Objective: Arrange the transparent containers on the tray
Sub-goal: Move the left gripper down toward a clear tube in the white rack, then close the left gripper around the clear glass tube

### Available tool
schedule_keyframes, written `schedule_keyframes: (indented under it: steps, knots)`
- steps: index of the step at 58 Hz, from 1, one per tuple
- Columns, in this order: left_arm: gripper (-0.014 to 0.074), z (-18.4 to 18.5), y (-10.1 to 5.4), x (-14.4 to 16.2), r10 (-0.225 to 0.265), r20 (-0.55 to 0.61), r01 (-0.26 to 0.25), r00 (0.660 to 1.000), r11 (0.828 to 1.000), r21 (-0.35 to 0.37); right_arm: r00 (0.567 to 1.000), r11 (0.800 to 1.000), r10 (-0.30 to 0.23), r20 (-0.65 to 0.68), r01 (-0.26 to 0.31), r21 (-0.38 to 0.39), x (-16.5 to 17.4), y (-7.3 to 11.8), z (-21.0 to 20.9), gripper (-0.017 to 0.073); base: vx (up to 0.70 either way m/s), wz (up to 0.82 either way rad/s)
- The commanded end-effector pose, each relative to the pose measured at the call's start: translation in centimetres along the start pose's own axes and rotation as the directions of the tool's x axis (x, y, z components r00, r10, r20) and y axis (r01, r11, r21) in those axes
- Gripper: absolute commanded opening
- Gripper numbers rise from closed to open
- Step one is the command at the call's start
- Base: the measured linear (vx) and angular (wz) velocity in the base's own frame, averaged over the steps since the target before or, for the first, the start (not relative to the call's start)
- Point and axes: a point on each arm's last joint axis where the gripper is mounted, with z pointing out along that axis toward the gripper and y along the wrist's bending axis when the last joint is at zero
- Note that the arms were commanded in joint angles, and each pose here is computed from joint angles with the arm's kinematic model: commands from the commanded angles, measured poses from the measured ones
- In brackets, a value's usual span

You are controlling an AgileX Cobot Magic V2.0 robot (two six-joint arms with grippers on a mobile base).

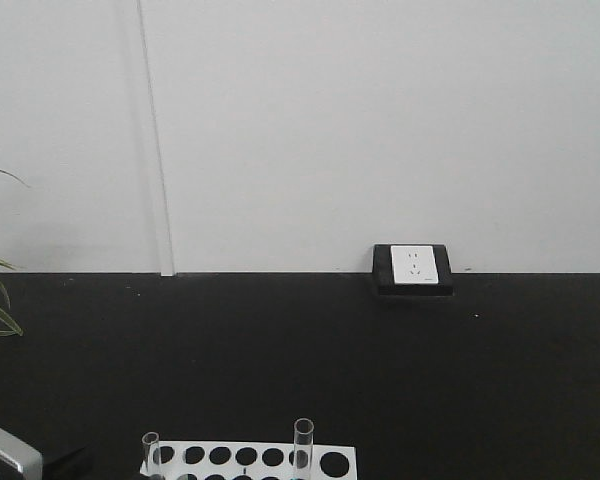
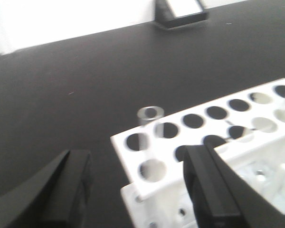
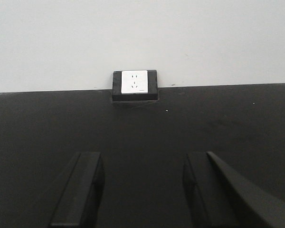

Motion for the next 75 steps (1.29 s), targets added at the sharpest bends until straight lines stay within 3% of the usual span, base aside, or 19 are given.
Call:
schedule_keyframes:
  steps: [1,8,9,14,31,45,75]
  knots:
    - [0.0534,0.8,-0.5,-1.5,0.001,0.143,-0.006,0.99,0.999,0.034,0.994,1.0,-0.013,0.112,0.014,-0.009,-1.9,0.1,-0.2,0.0454,0.0,0.0]
    - [0.0534,1.9,-0.4,-0.7,-0.015,0.158,0.009,0.987,0.999,0.036,0.995,1.0,-0.013,0.096,0.013,-0.006,-1.7,0.1,-0.2,0.0454,0.0,0.0]
    - [0.0534,2.5,-0.1,-0.1,-0.046,0.149,0.045,0.988,0.999,0.01,0.997,1.0,-0.013,0.076,0.013,-0.003,-1.6,0.0,-0.2,0.0454,0.0,0.0]
    - [0.0534,3.0,0.1,0.4,-0.062,0.152,0.063,0.986,0.998,-0.003,0.998,1.0,-0.013,0.064,0.013,-0.001,-1.4,0.0,-0.2,0.0454,0.0,0.0]
    - [0.0534,3.3,0.1,0.4,-0.062,0.184,0.062,0.981,0.998,0.003,0.999,1.0,-0.013,0.048,0.013,0.001,-1.3,0.0,-0.2,0.0454,0.0,0.0]
    - [0.0533,5.4,0.1,-1.2,-0.056,0.189,0.056,0.98,0.998,0.006,0.999,1.0,-0.013,0.047,0.013,0.002,-1.3,0.0,-0.2,0.0454,0.0,0.0]
    - [0.0512,7.1,0.3,0.5,-0.06,0.135,0.06,0.989,0.998,0.003,0.999,1.0,-0.013,0.047,0.013,0.002,-1.3,0.0,-0.2,0.0454,0.0,0.0]
